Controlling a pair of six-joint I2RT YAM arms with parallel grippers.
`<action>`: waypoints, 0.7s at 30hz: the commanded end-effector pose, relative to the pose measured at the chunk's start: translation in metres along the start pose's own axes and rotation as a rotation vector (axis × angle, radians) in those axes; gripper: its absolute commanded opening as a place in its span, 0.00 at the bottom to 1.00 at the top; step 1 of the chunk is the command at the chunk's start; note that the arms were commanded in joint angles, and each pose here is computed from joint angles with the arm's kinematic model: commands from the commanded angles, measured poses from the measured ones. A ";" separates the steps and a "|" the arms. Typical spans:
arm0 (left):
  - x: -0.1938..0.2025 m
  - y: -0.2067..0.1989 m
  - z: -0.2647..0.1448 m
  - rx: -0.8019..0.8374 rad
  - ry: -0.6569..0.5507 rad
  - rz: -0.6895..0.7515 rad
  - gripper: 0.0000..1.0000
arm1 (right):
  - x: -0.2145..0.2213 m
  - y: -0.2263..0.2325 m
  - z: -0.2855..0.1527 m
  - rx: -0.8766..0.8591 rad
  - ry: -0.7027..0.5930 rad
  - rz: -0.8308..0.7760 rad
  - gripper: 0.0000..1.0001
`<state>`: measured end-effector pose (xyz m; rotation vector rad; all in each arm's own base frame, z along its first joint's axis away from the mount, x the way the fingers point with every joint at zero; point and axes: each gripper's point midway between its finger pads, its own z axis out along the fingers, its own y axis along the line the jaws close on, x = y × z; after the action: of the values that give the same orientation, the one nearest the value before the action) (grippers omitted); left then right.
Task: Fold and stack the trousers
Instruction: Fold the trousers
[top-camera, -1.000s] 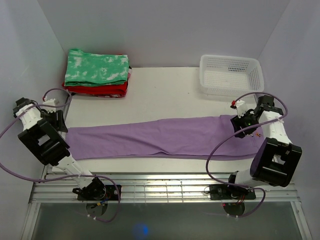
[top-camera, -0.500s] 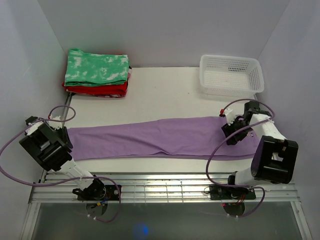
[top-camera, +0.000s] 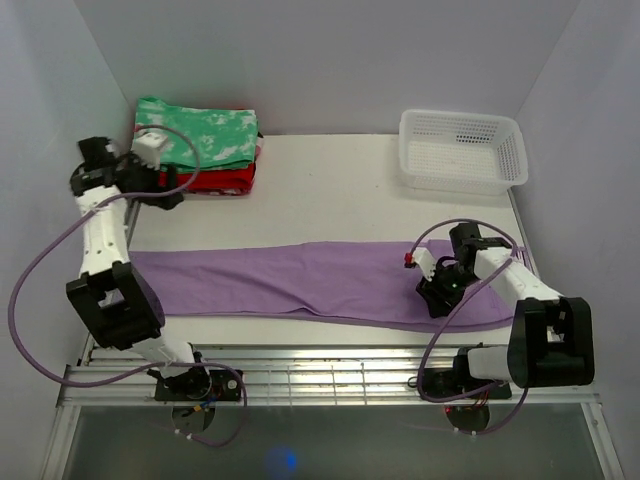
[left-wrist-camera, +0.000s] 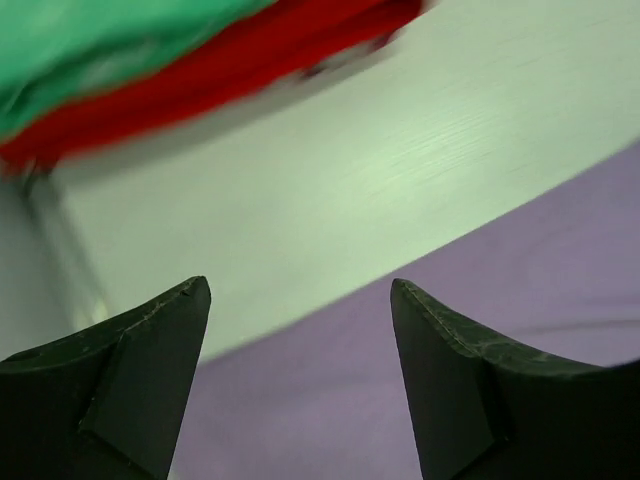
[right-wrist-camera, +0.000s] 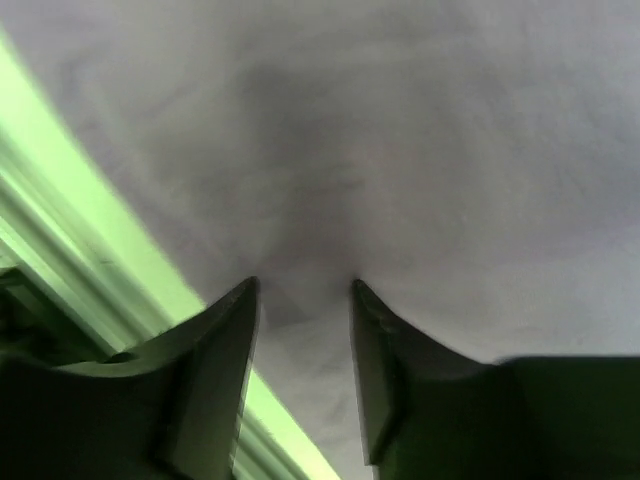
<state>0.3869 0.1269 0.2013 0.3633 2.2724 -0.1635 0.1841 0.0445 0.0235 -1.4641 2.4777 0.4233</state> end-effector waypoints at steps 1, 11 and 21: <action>-0.059 -0.145 0.011 0.370 -0.108 0.172 0.85 | -0.049 0.031 -0.034 -0.137 -0.198 -0.069 0.56; -0.093 -0.386 0.079 0.828 -0.106 0.387 0.98 | -0.121 -0.097 -0.101 0.118 -0.346 -0.021 0.70; -0.114 -0.422 0.124 0.887 -0.157 0.251 0.98 | -0.114 -0.157 -0.034 0.027 -0.247 0.001 0.75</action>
<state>0.4059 -0.3111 0.1570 1.0911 1.9938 -0.9861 0.3642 0.0479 0.0606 -1.2756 2.3596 0.5531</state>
